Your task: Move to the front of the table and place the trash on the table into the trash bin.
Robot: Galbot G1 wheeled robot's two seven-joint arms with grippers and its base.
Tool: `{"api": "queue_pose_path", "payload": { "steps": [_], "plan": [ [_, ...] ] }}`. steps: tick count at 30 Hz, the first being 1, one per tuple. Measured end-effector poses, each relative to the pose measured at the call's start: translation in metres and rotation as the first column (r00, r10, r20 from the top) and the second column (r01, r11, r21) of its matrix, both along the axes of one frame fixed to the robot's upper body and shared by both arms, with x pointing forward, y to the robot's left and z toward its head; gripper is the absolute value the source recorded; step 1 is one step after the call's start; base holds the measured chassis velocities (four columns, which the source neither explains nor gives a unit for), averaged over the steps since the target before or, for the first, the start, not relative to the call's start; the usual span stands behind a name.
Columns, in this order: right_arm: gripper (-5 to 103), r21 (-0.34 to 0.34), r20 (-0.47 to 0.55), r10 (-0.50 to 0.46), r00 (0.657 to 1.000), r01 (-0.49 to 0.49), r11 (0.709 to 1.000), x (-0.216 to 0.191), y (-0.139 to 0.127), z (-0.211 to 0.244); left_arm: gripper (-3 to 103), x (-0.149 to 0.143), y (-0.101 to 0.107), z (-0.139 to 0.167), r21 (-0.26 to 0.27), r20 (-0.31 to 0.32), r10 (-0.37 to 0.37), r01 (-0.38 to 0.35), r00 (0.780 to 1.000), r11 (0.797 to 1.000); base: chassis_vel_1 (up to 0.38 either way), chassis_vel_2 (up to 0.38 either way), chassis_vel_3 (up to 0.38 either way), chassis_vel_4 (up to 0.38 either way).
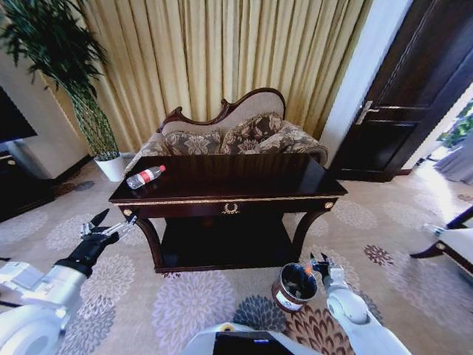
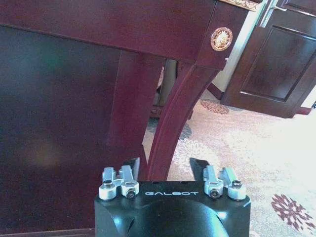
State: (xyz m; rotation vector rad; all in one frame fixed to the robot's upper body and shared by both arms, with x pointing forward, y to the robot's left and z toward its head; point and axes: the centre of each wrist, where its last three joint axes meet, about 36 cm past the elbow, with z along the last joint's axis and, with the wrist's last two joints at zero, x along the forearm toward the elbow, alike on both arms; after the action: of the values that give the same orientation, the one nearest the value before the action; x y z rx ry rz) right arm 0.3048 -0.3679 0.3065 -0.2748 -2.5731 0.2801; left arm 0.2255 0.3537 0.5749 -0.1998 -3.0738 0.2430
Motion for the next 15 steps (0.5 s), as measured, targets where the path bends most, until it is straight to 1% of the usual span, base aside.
{"api": "queue_pose_path", "payload": {
  "steps": [1,4,5,6,7,8,9,10,12,13,15],
  "plan": [
    [58,0.000,0.000,0.000,1.000,0.000,1.000,0.000,0.000,0.000,100,0.000,0.000,0.000,0.000,0.000,0.000,0.000,1.000,1.000,0.000,0.000,0.000,0.000],
    [74,0.010,0.029,-0.011,1.000,0.011,1.000,-0.002,0.005,0.009,100,0.000,0.000,0.000,0.000,0.000,0.002,-0.002,1.000,1.000,0.000,0.000,0.000,0.000],
    [74,0.010,0.029,-0.011,1.000,0.011,1.000,-0.002,0.005,0.009,100,0.000,0.000,0.000,0.000,0.000,0.002,-0.002,1.000,1.000,0.000,0.000,0.000,0.000],
    [80,0.026,0.049,-0.012,0.999,0.011,1.000,-0.003,0.008,0.018,100,-0.001,0.001,0.000,-0.001,0.001,0.004,-0.004,1.000,1.000,0.000,0.000,0.000,0.000],
    [85,0.072,0.071,-0.008,0.997,0.002,0.997,-0.003,0.015,0.043,100,-0.001,0.001,0.000,-0.003,0.002,0.007,-0.007,1.000,1.000,0.000,0.000,0.000,0.000],
    [85,0.072,0.071,-0.008,0.997,0.002,0.997,-0.003,0.015,0.043,100,-0.001,0.001,0.000,-0.003,0.002,0.007,-0.007,1.000,1.000,0.000,0.000,0.000,0.000],
    [90,0.125,0.102,0.007,0.995,-0.019,0.992,-0.003,0.023,0.076,100,0.000,0.001,0.000,-0.005,0.006,0.008,-0.008,1.000,1.000,0.000,0.000,0.000,0.000],
    [90,0.125,0.102,0.007,0.995,-0.019,0.992,-0.003,0.023,0.076,100,0.000,0.001,0.000,-0.005,0.006,0.008,-0.008,1.000,1.000,0.000,0.000,0.000,0.000],
    [98,0.175,0.190,0.027,0.981,-0.061,0.983,-0.002,0.032,0.125,100,0.001,0.000,0.001,-0.011,0.014,0.008,-0.008,1.000,1.000,0.000,0.000,0.000,0.000],
    [98,0.175,0.190,0.027,0.981,-0.061,0.983,-0.002,0.032,0.125,100,0.001,0.000,0.001,-0.011,0.014,0.008,-0.008,1.000,1.000,0.000,0.000,0.000,0.000],
    [100,0.188,0.264,0.054,0.963,-0.106,0.976,-0.004,0.038,0.161,100,0.002,-0.001,0.000,-0.018,0.019,0.007,-0.007,1.000,1.000,0.000,0.000,0.000,0.000]
  ]
}}
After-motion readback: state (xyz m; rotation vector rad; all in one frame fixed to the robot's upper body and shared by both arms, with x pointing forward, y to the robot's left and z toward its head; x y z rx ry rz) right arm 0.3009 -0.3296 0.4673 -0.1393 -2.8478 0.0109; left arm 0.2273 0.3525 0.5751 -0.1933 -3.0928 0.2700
